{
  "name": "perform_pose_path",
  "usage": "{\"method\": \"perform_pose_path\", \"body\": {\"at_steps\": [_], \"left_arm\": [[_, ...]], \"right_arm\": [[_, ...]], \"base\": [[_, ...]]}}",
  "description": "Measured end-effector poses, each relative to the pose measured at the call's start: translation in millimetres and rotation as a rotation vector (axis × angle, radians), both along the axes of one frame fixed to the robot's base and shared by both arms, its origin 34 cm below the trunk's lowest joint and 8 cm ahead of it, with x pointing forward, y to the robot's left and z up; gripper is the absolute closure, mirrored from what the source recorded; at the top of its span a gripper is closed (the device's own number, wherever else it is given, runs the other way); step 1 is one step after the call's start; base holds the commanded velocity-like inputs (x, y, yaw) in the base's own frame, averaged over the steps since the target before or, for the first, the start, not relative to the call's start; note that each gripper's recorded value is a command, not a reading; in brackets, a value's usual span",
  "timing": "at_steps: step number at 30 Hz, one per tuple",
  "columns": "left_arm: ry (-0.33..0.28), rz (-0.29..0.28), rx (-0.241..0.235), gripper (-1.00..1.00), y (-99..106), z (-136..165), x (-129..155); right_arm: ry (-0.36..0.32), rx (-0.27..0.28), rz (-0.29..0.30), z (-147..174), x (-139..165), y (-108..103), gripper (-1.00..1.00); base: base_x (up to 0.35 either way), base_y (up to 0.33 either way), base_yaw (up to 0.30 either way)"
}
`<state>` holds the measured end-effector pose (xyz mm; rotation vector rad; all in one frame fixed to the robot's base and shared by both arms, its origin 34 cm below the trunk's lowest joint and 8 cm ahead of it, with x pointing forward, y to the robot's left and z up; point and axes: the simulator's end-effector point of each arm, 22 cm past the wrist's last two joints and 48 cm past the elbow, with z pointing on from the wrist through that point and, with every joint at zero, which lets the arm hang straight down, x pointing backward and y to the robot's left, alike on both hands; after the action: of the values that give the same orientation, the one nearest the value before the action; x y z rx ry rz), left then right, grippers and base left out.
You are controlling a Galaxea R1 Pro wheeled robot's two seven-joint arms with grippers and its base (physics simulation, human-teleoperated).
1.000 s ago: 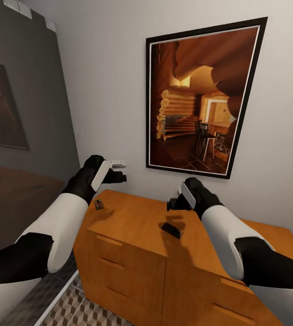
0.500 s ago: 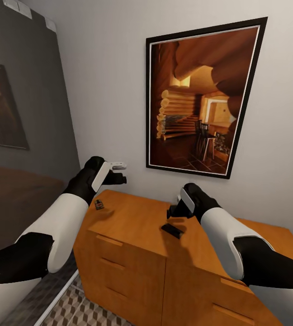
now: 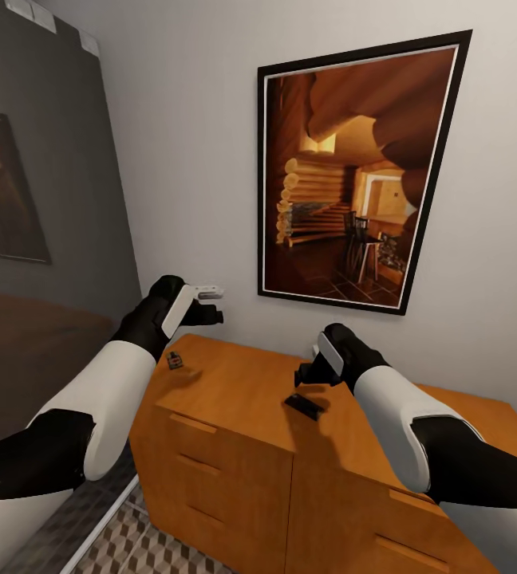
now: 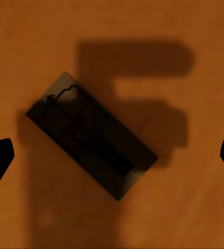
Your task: Take the four mousetraps from the cabinet in the bathroom and place them on the bathroom floor. Make sure all four end up on the same floor surface, and ensure that at least two of them are either under or directly next to the same bathroom sink.
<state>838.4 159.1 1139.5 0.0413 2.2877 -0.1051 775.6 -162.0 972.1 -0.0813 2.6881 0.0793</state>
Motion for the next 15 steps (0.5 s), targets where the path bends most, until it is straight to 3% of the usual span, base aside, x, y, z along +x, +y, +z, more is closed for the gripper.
{"method": "perform_pose_path", "body": {"at_steps": [15], "left_arm": [[-0.003, 0.001, 0.000, -1.00, 0.3, 0.4, 0.4]], "right_arm": [[0.000, -0.001, 0.001, -0.1, -0.2, 0.3, -1.00]], "base": [[0.063, 0.000, 0.000]]}}
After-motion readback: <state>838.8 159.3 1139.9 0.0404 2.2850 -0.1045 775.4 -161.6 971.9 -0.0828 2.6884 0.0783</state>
